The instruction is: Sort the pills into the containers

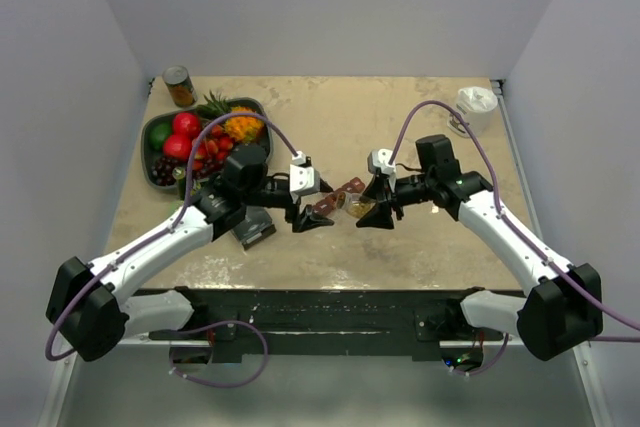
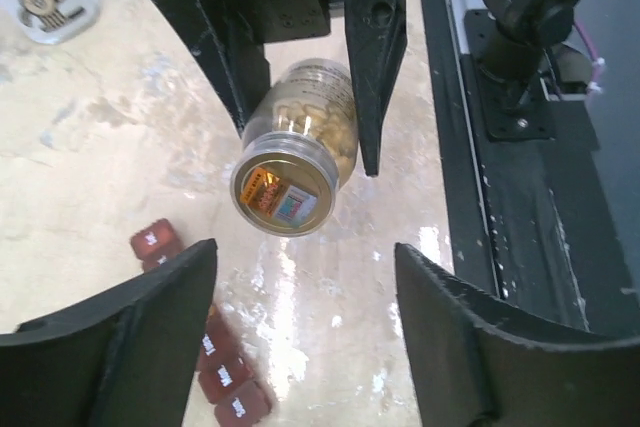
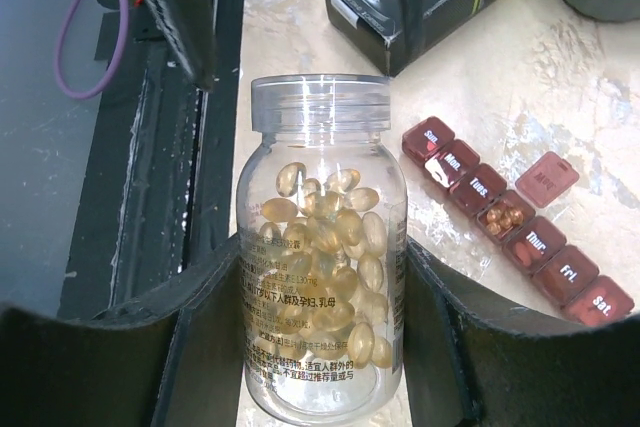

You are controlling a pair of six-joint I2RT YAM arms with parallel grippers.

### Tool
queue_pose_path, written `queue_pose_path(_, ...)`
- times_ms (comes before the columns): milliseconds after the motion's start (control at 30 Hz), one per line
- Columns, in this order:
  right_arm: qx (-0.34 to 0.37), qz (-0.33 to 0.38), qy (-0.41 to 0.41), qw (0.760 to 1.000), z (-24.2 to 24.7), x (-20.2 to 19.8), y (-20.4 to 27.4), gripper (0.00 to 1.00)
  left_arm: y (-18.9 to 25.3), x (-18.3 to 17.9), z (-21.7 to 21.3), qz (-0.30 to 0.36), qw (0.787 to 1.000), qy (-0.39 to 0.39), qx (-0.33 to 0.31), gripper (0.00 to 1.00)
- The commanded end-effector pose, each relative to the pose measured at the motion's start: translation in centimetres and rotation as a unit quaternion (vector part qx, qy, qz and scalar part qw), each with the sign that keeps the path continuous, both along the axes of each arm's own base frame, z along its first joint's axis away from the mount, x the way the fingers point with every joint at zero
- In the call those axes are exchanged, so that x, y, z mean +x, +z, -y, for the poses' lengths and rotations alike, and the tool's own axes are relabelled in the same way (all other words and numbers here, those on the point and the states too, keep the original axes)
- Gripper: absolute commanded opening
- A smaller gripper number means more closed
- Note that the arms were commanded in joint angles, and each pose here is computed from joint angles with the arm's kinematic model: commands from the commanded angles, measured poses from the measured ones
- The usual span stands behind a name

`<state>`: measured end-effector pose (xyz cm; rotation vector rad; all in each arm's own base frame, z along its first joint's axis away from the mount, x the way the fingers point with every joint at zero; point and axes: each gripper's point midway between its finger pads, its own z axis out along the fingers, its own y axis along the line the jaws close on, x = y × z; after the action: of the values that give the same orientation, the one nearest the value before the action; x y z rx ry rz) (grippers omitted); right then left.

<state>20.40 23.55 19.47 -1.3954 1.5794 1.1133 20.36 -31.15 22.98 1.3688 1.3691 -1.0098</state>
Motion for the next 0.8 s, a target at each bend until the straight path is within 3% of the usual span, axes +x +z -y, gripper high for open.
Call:
queue_pose_path(0,0.021,0.007,0.009,1.0,-0.2,-0.5,1.0,0.03,3.6,0.9,-0.6,0.097,0.993,0.026,-0.06,0.82)
queue_pose_path(33,0.02,0.008,0.007,1.0,-0.1,-0.5,0.9,0.03,4.2,0.9,-0.7,0.095,0.992,0.033,-0.072,0.82)
queue_pose_path(67,0.02,0.008,0.008,1.0,-0.1,-0.5,0.9,0.03,4.3,0.8,-1.0,0.083,0.993,0.043,-0.077,0.99)
queue_pose_path(167,0.019,0.008,0.007,1.0,-0.1,-0.5,0.7,0.03,5.1,1.1,-1.8,-0.004,0.99,0.099,-0.105,1.0)
queue_pose_path(233,0.017,0.008,0.006,1.0,-0.1,-0.5,0.6,0.03,5.2,1.4,-2.2,-0.101,0.978,0.135,-0.126,1.0)
queue_pose_path(267,0.016,0.008,0.005,1.0,-0.1,-0.5,0.6,0.03,5.3,1.5,-2.4,-0.171,0.963,0.158,-0.137,1.0)
queue_pose_path(333,0.016,0.009,0.005,1.0,-0.1,-0.4,0.6,0.03,4.7,1.3,-2.3,-0.243,0.948,0.157,-0.132,1.0)
queue_pose_path(367,0.015,0.009,0.005,1.0,-0.1,-0.3,0.5,0.03,4.2,1.5,-2.2,-0.306,0.928,0.167,-0.134,1.0)
queue_pose_path(433,0.015,0.009,0.003,1.0,-0.1,-0.3,0.5,0.03,3.2,1.1,-1.9,-0.368,0.906,0.165,-0.131,1.0)
queue_pose_path(500,0.015,0.008,0.003,1.0,-0.1,-0.2,0.4,0.03,1.8,0.8,-1.5,-0.446,0.869,0.175,-0.127,0.99)
queue_pose_path(600,0.013,0.008,0.001,1.0,-0.1,-0.1,0.4,0.03,2.1,0.6,-0.8,-0.492,0.839,0.181,-0.145,0.97)
queue_pose_path(767,0.011,0.007,-0.003,1.0,-0.1,0.0,0.2,0.03,3.2,0.9,0.7,-0.502,0.829,0.196,-0.146,0.95)
